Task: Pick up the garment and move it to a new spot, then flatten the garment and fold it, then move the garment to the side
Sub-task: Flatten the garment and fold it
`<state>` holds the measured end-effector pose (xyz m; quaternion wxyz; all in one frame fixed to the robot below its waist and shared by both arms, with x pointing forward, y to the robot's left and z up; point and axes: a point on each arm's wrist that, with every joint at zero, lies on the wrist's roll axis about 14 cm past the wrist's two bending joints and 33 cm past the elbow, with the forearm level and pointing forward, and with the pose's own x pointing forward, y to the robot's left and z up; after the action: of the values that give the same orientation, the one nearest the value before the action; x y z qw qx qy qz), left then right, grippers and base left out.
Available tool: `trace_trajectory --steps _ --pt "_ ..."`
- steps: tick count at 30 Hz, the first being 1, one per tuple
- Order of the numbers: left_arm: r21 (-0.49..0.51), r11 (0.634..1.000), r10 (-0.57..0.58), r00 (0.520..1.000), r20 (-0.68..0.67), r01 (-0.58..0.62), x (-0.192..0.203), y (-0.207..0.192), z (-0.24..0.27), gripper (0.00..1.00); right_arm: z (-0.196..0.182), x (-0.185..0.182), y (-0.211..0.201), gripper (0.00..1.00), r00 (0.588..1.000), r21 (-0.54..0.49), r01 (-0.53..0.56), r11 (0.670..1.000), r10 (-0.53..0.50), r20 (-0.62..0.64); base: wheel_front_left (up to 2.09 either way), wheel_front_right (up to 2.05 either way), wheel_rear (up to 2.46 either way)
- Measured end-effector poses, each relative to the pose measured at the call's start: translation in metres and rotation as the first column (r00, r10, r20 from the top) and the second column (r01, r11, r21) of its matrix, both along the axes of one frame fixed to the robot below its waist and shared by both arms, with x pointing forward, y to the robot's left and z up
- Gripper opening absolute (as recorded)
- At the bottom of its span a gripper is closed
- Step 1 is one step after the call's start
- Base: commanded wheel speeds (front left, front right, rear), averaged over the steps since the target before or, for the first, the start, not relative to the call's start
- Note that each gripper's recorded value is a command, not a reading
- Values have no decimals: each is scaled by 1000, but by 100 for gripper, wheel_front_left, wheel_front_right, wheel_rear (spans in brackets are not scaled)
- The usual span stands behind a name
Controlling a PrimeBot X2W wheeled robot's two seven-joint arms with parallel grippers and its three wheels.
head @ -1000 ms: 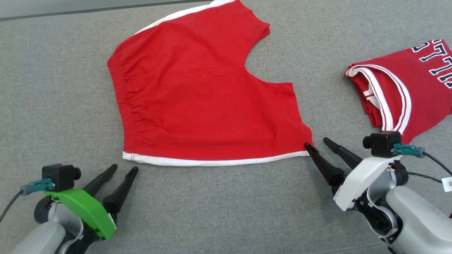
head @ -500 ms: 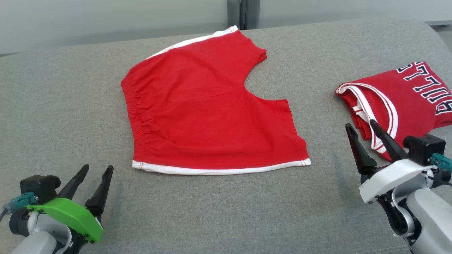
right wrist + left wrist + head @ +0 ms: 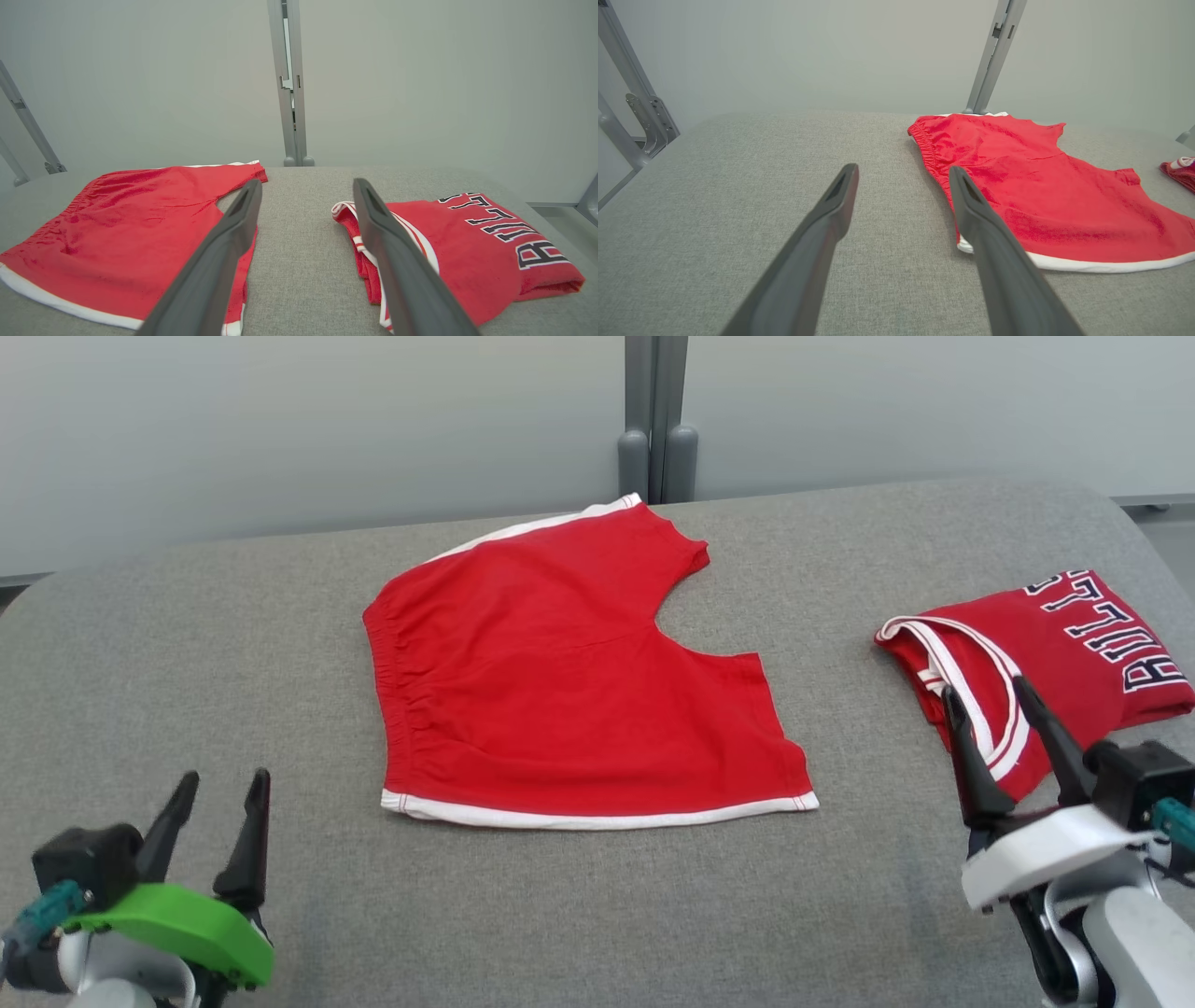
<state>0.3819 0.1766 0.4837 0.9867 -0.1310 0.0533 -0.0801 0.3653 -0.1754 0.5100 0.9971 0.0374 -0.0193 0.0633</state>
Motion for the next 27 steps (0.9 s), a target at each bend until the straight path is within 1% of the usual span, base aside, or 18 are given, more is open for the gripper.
trace_trajectory --steps 5,8,13,18,27 --pt "-1 999 37 999 -19 -37 -23 6 -9 100 -21 -22 3 100 998 -15 5 1000 -6 -55 0 0 0" --pt "4 998 55 998 -17 -55 -29 10 -11 100 -22 -21 4 100 998 -17 9 1000 -10 -54 0 0 0" --pt "-18 995 96 995 -20 -96 -35 15 -13 100 -22 -20 9 100 999 -10 15 1000 -15 -49 0 0 0" --pt "-28 990 136 991 -14 -136 -41 22 -12 100 -17 -20 22 100 1000 0 -2 1000 2 -30 0 0 0" --pt "-24 990 139 990 -2 -139 -47 21 -12 100 -22 -24 32 100 999 -5 -11 1000 11 -38 0 0 0"
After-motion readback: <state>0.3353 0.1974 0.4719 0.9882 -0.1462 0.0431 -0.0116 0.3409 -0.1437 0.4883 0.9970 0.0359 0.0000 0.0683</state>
